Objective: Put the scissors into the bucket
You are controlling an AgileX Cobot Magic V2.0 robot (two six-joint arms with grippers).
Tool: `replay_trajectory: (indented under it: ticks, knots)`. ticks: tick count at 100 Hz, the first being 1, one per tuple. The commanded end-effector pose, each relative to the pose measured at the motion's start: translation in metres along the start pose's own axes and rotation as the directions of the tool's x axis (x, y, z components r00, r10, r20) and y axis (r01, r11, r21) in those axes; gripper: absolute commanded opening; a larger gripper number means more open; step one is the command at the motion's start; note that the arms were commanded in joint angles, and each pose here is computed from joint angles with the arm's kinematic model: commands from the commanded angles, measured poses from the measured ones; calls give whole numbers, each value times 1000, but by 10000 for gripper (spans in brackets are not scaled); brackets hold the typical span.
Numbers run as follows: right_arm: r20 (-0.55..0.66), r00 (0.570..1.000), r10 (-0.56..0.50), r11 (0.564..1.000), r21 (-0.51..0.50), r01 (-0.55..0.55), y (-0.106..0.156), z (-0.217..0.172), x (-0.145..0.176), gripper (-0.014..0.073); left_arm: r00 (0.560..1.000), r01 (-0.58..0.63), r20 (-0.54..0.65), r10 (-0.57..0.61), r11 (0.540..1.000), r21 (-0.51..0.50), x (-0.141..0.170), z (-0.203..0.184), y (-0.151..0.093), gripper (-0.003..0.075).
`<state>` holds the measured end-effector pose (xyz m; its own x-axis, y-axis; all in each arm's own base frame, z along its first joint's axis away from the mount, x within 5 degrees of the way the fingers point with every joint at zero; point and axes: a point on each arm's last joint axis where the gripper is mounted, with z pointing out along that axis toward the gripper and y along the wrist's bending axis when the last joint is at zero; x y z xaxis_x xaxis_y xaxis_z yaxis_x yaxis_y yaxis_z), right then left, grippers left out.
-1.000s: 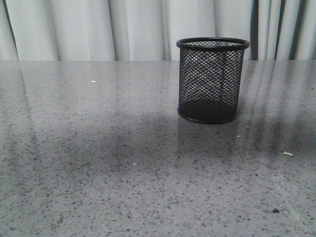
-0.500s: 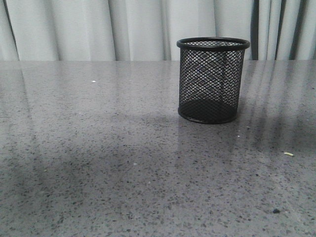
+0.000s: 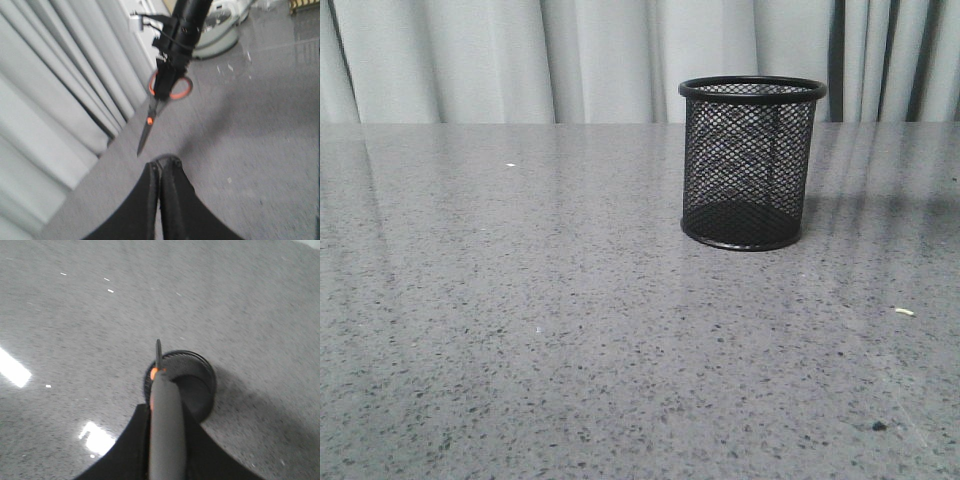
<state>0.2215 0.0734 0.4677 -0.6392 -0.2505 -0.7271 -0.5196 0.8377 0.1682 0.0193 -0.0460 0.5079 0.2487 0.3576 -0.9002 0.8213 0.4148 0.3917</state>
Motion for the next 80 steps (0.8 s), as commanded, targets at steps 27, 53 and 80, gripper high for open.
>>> replay_trajectory:
  ticks: [27, 53, 80]
  knots:
    - [-159, 984, 82, 997, 25, -79, -18, 37, 10, -63, 998, 55, 15, -55, 998, -13, 56, -20, -30, -20]
    - [-260, 956, 133, 990, 0, -138, -36, 84, 9, -54, 994, 66, 90, -61, 996, -61, 66, -16, -32, -20]
    - [-212, 968, 134, 991, 7, -136, -41, 91, -2, 307, 994, 71, 93, -65, 995, -67, 70, -10, -32, -20]
